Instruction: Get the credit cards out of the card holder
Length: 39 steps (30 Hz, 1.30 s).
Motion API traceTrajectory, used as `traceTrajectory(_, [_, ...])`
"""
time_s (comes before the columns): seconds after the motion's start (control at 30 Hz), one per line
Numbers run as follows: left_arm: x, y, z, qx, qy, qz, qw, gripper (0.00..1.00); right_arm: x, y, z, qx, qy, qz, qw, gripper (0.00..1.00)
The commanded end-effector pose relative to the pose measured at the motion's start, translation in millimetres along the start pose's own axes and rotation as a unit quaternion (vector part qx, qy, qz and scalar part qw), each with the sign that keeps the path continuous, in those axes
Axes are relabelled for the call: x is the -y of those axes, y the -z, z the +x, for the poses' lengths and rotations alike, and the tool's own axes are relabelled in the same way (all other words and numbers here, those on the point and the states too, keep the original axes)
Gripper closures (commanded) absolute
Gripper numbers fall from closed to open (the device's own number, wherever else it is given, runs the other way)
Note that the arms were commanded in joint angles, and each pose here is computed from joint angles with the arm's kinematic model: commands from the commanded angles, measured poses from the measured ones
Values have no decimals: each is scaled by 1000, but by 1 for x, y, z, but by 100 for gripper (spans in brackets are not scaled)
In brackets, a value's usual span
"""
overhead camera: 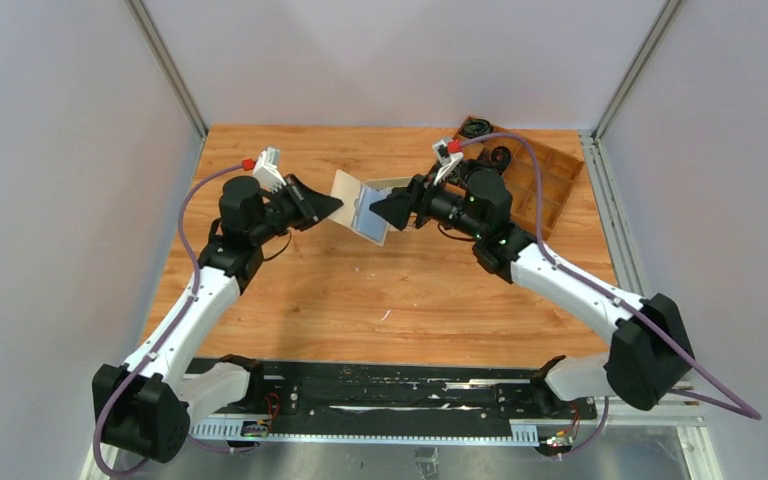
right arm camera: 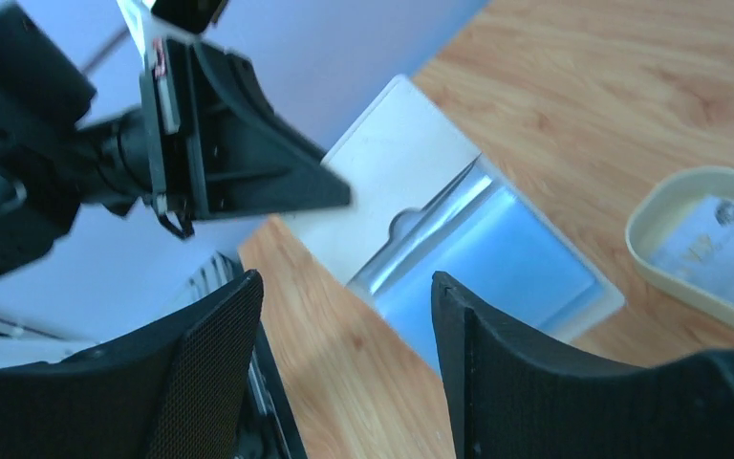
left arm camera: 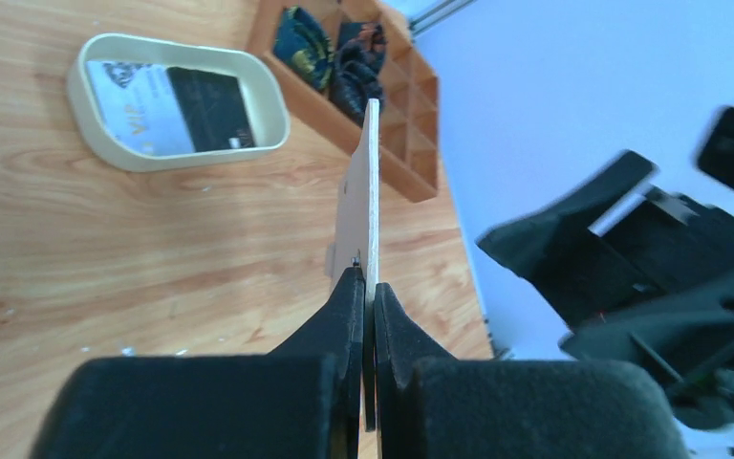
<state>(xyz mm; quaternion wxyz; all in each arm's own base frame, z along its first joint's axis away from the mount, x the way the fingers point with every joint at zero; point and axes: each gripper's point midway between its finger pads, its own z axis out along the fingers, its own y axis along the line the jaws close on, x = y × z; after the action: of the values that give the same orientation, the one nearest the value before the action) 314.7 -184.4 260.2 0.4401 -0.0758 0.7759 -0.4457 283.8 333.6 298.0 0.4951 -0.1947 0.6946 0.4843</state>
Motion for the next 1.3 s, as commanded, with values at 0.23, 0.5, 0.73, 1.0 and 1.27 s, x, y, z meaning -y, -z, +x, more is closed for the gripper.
traceTrajectory(0.23, [74,18,-43,50,27,107,993,100,-16,-7,-85,134,-207,-200,948,32])
traceTrajectory(0.5, [80,19,-50,56,21,111,992,100,-22,-14,-78,119,-249,-252,928,32])
traceTrajectory(0.73, [80,16,-54,60,12,109,992,100,-29,-21,-67,95,-254,-252,929,32])
traceTrajectory(1.0, [84,12,-61,63,2,112,992,100,-36,-35,-55,73,-270,-259,925,35])
traceTrajectory(1.27, [88,11,-61,56,1,119,991,100,-34,-41,-53,71,-282,-259,921,37])
